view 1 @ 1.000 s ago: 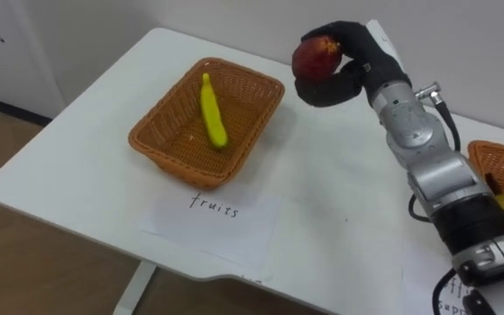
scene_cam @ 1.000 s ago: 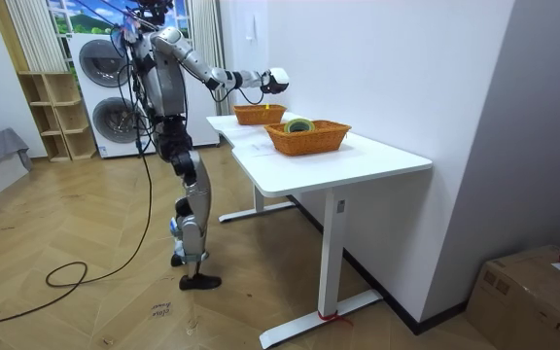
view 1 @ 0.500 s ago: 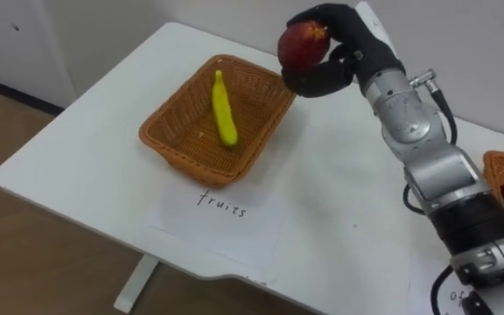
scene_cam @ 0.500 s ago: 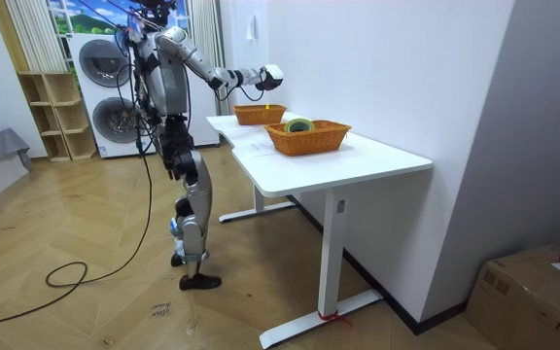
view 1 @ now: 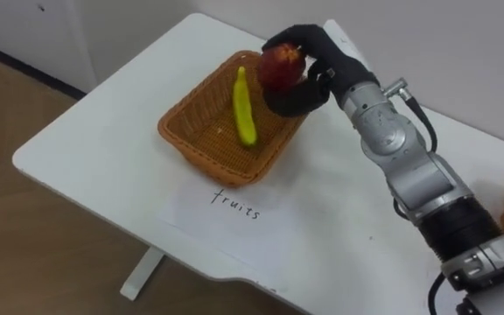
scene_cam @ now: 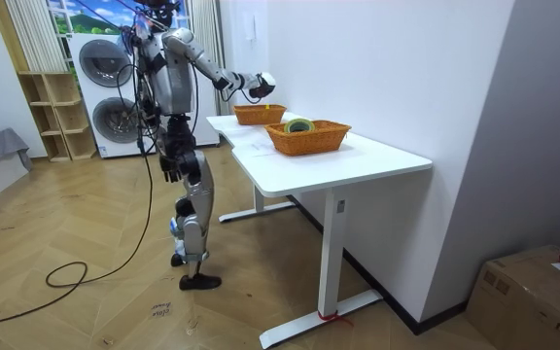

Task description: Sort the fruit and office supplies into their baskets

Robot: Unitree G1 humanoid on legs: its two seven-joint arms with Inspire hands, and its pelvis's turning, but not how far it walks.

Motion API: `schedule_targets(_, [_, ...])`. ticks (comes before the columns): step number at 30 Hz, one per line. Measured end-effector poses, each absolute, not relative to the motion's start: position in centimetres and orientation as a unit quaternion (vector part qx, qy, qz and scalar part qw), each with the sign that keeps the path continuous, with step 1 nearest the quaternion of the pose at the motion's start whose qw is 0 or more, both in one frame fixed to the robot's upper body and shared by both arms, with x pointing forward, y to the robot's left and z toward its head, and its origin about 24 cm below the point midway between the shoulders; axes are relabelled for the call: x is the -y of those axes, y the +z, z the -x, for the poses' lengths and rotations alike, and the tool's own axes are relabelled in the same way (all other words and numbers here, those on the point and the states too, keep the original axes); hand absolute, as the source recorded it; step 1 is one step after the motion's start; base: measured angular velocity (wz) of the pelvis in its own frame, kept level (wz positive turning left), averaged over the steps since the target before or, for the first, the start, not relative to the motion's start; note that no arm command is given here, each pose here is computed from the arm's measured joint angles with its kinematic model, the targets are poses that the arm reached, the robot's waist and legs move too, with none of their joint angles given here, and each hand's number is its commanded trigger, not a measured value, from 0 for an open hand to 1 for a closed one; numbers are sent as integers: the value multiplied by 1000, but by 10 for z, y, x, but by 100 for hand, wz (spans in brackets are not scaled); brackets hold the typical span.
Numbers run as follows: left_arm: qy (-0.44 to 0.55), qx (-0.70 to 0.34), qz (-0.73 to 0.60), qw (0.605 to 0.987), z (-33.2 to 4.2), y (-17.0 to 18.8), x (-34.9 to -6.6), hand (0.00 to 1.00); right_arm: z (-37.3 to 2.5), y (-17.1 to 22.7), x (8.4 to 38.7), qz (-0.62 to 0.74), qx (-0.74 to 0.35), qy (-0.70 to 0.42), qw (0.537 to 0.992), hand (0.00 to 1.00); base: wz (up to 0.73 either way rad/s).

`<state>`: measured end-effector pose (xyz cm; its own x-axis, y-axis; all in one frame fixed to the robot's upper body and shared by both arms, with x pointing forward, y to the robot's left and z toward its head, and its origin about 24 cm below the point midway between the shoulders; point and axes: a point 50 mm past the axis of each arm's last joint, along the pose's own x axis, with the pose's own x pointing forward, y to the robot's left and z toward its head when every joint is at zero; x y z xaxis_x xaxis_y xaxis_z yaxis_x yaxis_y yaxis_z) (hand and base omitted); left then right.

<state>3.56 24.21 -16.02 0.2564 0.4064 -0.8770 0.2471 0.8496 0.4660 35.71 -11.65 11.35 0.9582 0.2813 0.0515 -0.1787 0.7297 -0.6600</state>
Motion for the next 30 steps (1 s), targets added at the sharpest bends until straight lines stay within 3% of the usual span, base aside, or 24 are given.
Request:
schedule_targets(14, [54,-606,-270,746,-36,-159,-243,0,-354,88,105,339,29,157,927,100,4])
schedule_targets(30, [36,-609,-253,751,-40,-159,-241,0,-354,87,102,336,29,160,928,100,0])
